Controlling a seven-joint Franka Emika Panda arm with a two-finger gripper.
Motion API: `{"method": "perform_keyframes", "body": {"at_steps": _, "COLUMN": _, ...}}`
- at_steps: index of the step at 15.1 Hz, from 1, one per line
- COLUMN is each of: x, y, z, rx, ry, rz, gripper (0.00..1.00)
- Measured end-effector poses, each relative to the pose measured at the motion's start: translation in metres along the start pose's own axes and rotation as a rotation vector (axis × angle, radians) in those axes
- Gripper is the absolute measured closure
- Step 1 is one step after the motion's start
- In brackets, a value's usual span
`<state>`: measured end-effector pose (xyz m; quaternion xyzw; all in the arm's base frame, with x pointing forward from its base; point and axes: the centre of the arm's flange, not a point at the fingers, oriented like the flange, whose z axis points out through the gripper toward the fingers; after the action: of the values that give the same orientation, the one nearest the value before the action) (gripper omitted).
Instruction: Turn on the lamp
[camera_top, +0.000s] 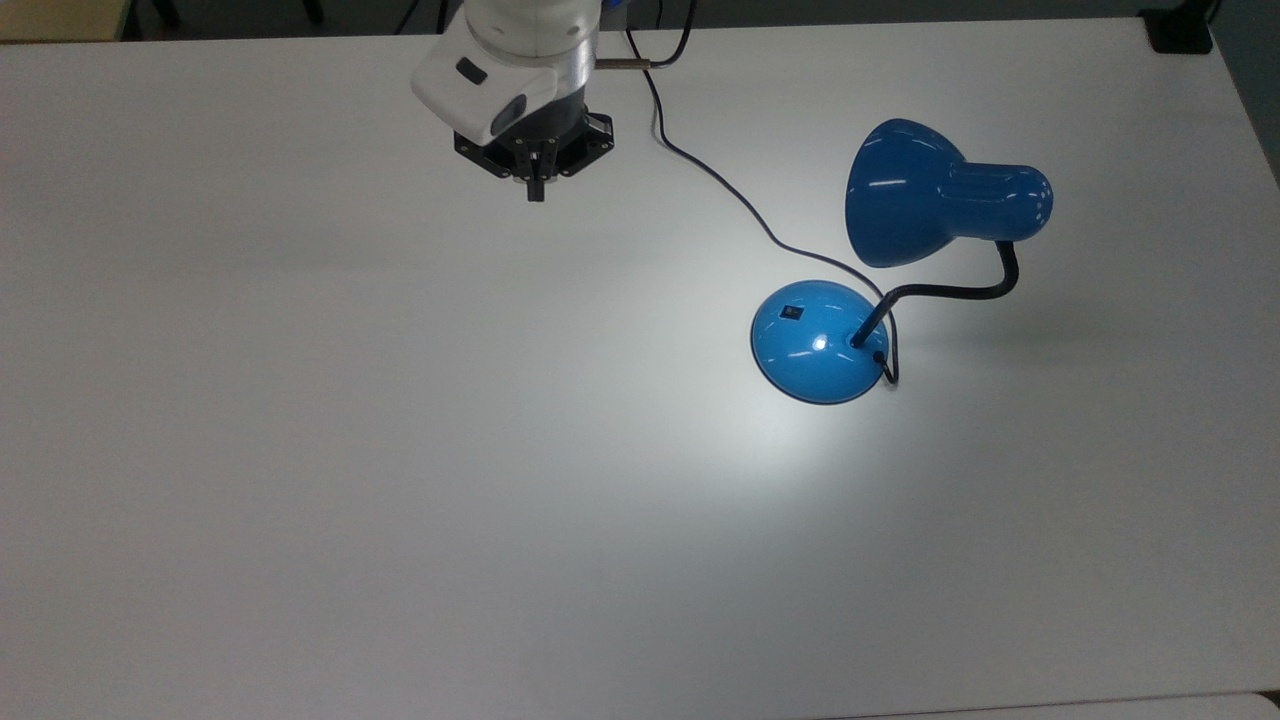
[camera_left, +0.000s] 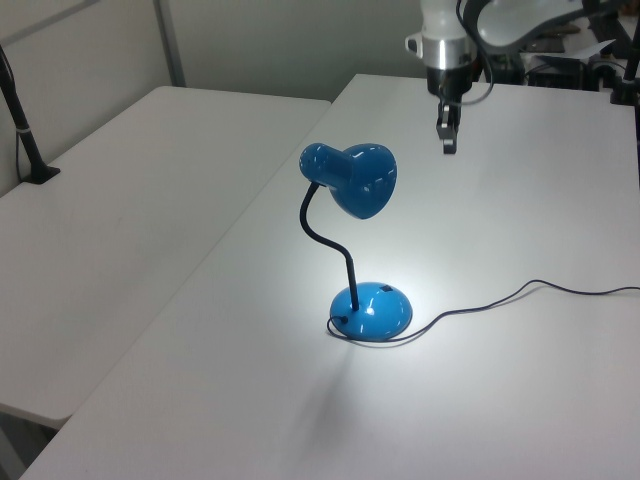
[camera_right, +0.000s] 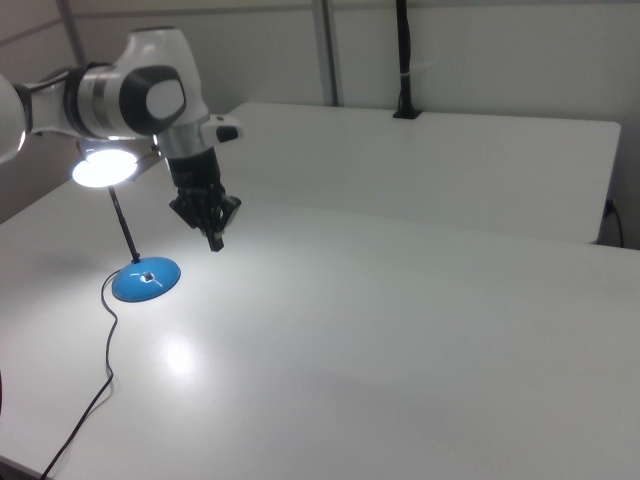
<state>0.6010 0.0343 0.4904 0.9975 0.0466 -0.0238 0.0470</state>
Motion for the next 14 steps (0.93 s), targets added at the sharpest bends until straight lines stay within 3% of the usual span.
{"method": "perform_keyframes", "body": {"at_steps": 4, "x": -0.011, "y": 0.024, "z": -0.048, "rx": -0.014, "ry": 0.018, "rz": 0.094, "gripper": 0.96}}
{"method": "perform_keyframes", "body": {"at_steps": 8, "x": -0.038, "y": 0.03, "z": -0.09, "rx": -0.028, "ry": 0.029, "rz": 0.121, "gripper": 0.61}}
{"method": "perform_keyframes", "body": {"at_steps": 11, "x": -0.045, "y": 0.032, "z": -0.1, "rx": -0.032, "ry": 0.042, "rz": 0.128, "gripper": 0.29}}
{"method": "perform_keyframes", "body": {"at_steps": 12, "x": -0.045, "y": 0.027, "z": -0.1, "rx": -0.032, "ry": 0.039, "rz": 0.121, "gripper": 0.13}}
{"method": "perform_keyframes", "body": {"at_steps": 14, "x": -0.045, "y": 0.019, "z": -0.098, "rx": -0.033, "ry": 0.028, "rz": 0.108, "gripper": 0.0}}
